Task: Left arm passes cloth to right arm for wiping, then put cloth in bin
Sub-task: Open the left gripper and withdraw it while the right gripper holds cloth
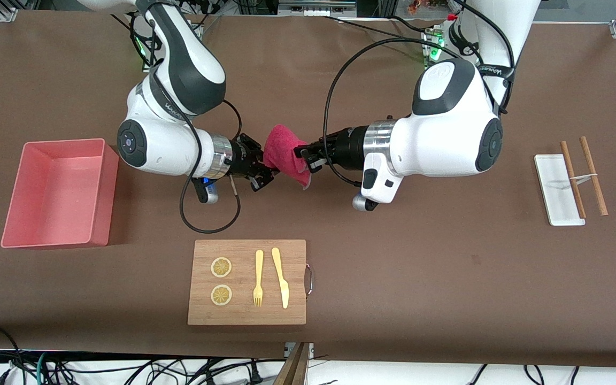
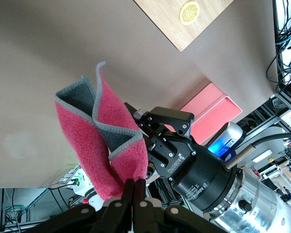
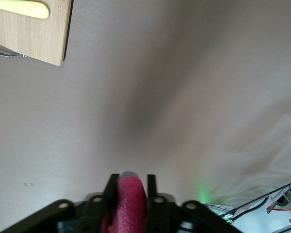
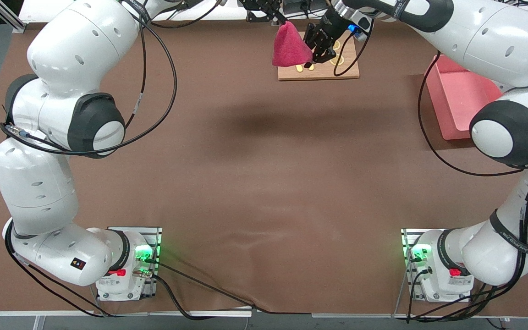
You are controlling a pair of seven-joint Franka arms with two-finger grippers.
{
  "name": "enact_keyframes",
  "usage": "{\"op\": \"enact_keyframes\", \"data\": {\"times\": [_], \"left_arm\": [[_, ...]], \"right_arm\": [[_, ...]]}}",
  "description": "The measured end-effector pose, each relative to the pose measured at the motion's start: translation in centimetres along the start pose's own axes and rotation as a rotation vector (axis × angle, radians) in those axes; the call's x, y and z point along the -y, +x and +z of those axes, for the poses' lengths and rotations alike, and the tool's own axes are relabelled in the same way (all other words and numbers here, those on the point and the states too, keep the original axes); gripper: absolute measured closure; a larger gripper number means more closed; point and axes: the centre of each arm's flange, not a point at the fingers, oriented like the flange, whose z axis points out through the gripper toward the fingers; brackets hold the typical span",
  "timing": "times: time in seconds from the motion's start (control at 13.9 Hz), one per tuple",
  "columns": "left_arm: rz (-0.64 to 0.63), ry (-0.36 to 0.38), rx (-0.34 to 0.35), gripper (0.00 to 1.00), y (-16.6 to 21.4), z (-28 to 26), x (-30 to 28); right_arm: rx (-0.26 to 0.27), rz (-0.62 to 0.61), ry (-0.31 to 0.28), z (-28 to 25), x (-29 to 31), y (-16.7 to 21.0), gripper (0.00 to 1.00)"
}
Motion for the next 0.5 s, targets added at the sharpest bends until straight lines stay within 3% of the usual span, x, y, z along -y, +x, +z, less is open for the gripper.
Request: {"op": "enact_keyframes", "data": {"times": [0.14,0.5], "left_arm": [[0.000,0.000,0.000,0.98,0.00,0.00,0.00],[0.000,0.000,0.000,0.98,0.01,-0.01,0.00]], "right_arm": [[0.000,0.000,0.001,-0.03,0.01,0.02,0.97],[0.000,0.004,0.005,-0.32,0.09,0.30,0.98]]}}
